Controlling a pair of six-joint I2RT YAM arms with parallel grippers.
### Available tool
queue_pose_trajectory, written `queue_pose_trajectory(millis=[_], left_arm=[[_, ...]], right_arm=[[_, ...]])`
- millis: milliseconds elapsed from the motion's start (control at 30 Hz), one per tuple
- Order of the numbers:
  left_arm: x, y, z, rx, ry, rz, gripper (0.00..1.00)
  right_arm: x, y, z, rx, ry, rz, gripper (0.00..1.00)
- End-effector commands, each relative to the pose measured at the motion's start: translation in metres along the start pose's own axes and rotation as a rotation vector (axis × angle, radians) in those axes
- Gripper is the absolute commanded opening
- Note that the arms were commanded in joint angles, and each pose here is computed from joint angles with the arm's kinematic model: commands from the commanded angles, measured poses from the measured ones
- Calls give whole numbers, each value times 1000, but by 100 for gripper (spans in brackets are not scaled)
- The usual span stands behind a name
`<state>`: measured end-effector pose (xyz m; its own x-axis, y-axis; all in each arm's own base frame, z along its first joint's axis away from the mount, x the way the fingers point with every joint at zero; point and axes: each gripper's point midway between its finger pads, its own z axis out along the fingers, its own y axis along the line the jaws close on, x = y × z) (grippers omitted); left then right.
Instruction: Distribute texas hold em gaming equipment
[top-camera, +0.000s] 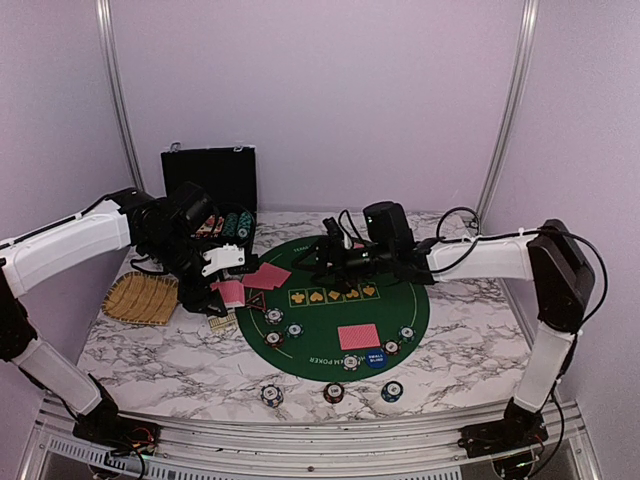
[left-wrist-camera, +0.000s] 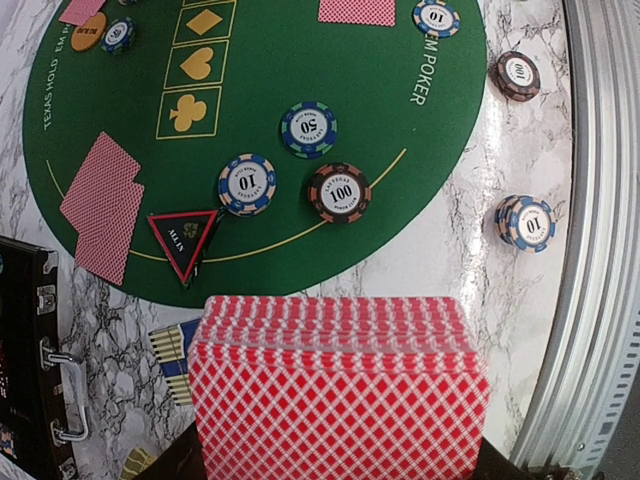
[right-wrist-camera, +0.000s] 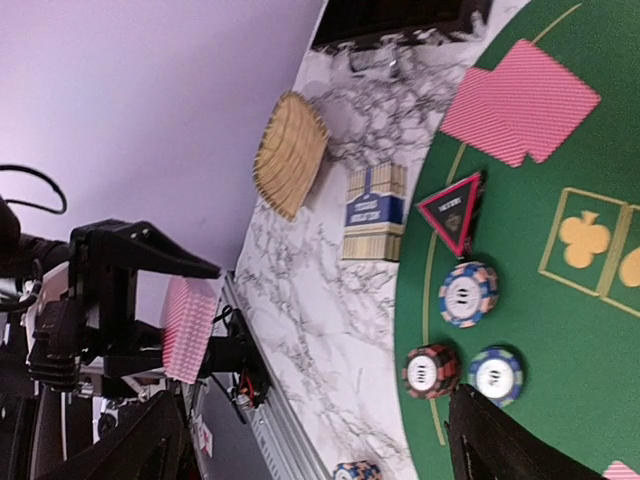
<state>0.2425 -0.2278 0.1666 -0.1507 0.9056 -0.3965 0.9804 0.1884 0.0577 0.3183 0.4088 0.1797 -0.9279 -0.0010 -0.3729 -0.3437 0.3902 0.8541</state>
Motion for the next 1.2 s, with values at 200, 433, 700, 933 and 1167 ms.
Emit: queue_pose_trajectory(millis=[200, 433, 700, 933, 1167], left_arm=[[-9, -1, -8, 13, -30, -14, 15], [-8, -1, -9, 10, -30, -12, 15], [-8, -1, -8, 13, -31, -11, 15], [-9, -2, -9, 16, -35, -13, 15], [-9, -3, -8, 20, -36, -13, 15]], right_arm=[[54, 72, 63, -260, 139, -23, 91], [69, 87, 88, -319, 184, -11, 91], [73, 93, 97, -364, 189, 9, 91], [71, 94, 109, -381, 201, 19, 91], [72, 95, 129, -398, 226, 28, 91]])
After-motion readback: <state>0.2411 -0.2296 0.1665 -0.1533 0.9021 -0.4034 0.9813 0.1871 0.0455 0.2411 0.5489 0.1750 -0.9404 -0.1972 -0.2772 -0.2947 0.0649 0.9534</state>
